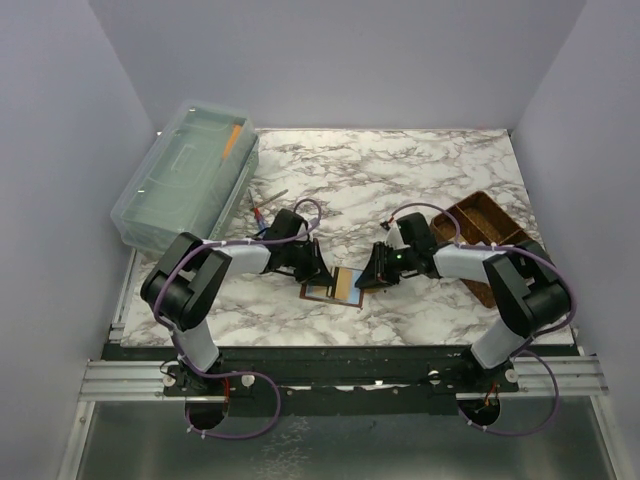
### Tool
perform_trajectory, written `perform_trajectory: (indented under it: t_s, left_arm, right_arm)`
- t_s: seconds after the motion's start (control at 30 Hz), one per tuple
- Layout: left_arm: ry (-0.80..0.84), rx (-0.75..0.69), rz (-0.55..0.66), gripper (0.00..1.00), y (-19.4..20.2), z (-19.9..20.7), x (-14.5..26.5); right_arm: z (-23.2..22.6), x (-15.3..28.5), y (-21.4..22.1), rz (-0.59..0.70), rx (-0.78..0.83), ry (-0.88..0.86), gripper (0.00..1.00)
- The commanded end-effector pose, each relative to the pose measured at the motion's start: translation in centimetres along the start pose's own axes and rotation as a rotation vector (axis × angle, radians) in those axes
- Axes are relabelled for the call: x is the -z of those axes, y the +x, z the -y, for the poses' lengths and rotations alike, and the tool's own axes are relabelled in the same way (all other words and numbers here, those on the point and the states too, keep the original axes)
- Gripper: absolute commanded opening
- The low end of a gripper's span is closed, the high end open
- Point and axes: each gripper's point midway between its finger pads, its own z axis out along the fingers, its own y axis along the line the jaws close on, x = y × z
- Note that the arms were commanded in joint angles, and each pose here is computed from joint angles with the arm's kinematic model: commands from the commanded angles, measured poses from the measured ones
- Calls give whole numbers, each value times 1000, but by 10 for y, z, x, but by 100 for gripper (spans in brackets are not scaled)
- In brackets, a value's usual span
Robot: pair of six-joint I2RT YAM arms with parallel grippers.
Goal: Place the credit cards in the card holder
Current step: Insert the credit card into the card holder.
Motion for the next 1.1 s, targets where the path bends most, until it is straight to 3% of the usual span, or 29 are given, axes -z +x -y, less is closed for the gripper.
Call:
perform_trajectory:
  t_s: [0.0,0.13,0.43,0.7,0.8,1.07]
  left_arm:
    - [-95,-10,50,0,1,-18,-11]
    - [-98,-28,46,0,6,-11,-20]
    - [-142,-27,8,1,10,-17,-24]
    - [-172,-58,2,9,12,-18,-16]
    - [-171,-55,-5,9,13,-18,-18]
    - [-145,-81,-46,7,17,-1,-35]
  right_arm:
    - [8,-15,2,2,-14,8,15]
    - [8,-26,5,-14,-19,-3,9]
    - [11,-17,3,12,-19,66,8]
    - [24,2,9,25,-19,194,28]
    - [30,0,15,9,-29,197,29]
    - [25,-16,10,-9,-34,127,8]
